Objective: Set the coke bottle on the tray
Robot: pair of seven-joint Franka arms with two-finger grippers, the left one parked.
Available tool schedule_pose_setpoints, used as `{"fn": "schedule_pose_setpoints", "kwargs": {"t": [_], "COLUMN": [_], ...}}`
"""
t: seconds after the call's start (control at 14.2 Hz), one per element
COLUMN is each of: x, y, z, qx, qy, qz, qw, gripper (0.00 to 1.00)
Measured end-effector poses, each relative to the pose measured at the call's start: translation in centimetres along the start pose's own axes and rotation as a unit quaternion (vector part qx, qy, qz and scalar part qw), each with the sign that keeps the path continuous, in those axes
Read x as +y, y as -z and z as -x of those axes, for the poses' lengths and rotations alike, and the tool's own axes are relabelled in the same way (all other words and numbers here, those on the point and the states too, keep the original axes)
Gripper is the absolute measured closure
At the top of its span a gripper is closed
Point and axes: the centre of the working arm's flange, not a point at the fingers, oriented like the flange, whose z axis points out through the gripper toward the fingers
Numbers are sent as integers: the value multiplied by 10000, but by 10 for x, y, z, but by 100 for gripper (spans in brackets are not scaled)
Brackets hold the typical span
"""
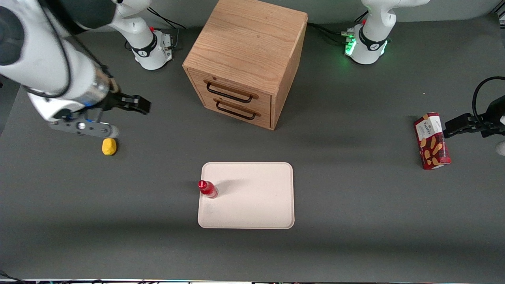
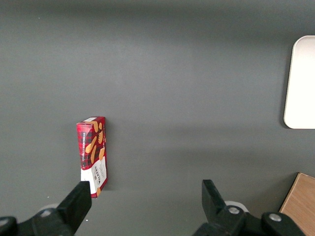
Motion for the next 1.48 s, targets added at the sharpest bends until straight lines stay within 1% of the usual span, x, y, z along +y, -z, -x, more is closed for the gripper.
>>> {"fn": "schedule_pose_setpoints", "kwargs": {"t": [0.14, 0.21, 0.35, 0.49, 0.77, 0.91, 1.19, 1.48], "x": [48, 70, 111, 140, 157, 172, 189, 194], "y": [2, 3, 2, -7, -31, -38, -33, -23], "z": [1, 1, 2, 3, 10, 10, 11, 9], "qx": [-32, 39, 253, 458, 682, 751, 955, 1092], "qy": [174, 314, 584, 752, 704, 623, 724, 683], "qz": [-66, -128, -238, -303, -337, -366, -396, -409], "qw": [9998, 9994, 9977, 9957, 9946, 9946, 9920, 9908], "gripper": [0, 0, 0, 0, 0, 0, 0, 0]}}
